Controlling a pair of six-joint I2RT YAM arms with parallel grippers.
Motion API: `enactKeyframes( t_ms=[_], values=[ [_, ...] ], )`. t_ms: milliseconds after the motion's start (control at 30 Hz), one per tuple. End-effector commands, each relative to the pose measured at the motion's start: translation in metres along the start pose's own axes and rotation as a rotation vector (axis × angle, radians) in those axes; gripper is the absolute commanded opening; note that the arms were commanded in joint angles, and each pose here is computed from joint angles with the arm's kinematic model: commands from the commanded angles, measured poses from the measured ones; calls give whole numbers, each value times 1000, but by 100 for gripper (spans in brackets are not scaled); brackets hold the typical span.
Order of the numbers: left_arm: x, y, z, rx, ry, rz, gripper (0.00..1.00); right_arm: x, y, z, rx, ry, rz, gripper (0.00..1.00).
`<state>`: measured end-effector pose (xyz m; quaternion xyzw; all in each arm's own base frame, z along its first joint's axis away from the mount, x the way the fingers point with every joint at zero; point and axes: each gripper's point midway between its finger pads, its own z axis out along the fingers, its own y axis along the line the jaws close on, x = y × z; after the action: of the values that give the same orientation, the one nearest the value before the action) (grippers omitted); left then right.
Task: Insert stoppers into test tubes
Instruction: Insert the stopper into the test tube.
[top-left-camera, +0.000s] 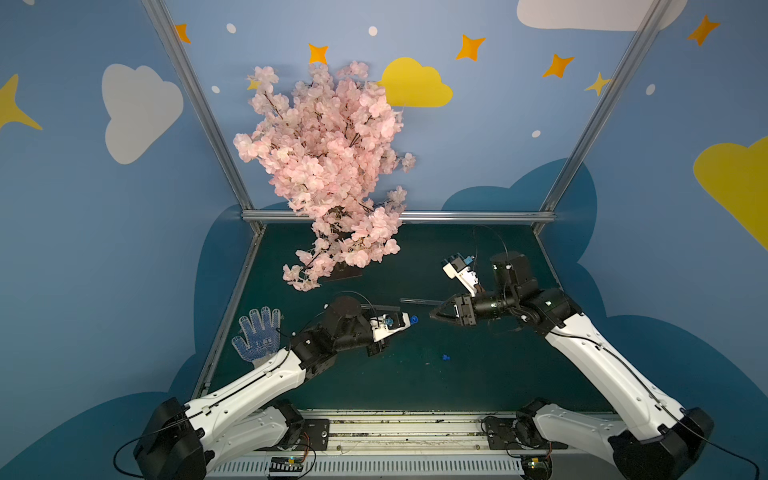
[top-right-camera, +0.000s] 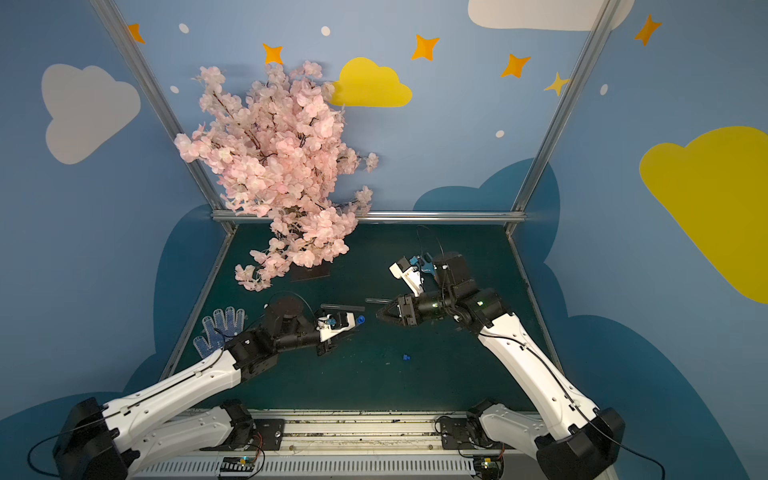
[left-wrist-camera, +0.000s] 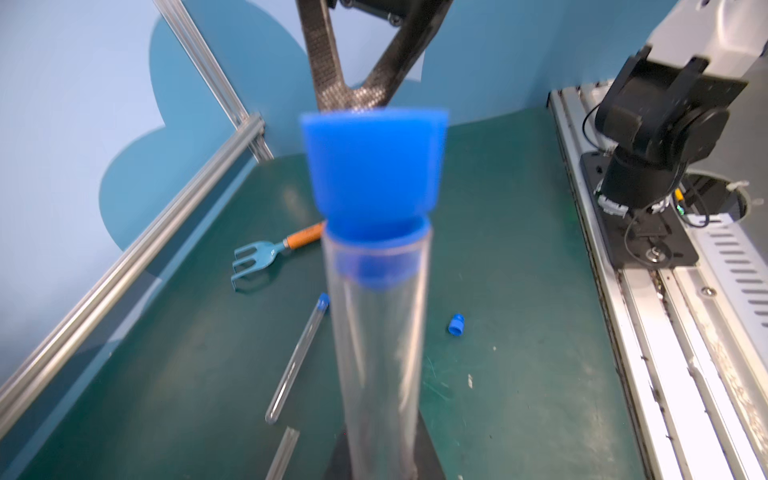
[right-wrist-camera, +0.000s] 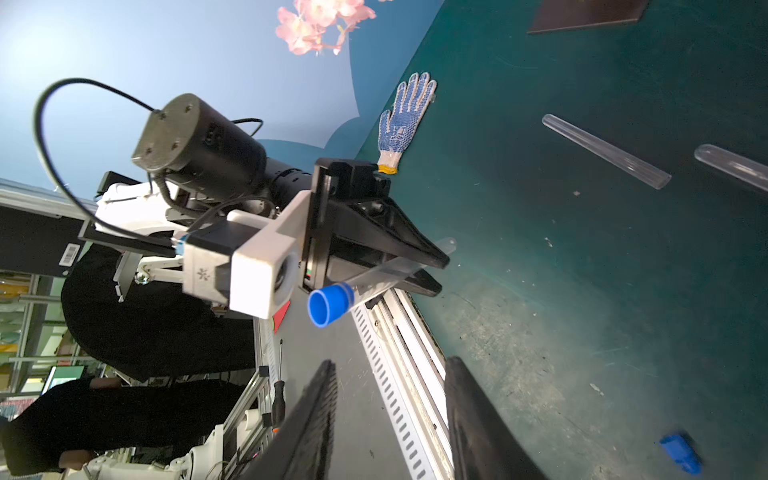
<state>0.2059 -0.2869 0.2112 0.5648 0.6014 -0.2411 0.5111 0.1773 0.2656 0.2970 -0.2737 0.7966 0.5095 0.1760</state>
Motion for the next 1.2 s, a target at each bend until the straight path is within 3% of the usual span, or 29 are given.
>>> enactKeyframes(
  t_ms=[0, 267, 533, 1167],
  values=[
    [-17, 2, -3, -2, -82, 29, 2, 1, 16, 3, -55, 39, 17, 52],
    [-31, 0, -7, 10, -155, 49, 2, 2, 23, 14, -132, 89, 67, 70],
    [-41, -3, -9, 28, -208, 61, 2, -8, 46, 15, -297, 91, 84, 80],
    [-51, -3, -14, 35, -254, 55, 2, 4, 30, 34, -278, 154, 125, 80]
  ],
)
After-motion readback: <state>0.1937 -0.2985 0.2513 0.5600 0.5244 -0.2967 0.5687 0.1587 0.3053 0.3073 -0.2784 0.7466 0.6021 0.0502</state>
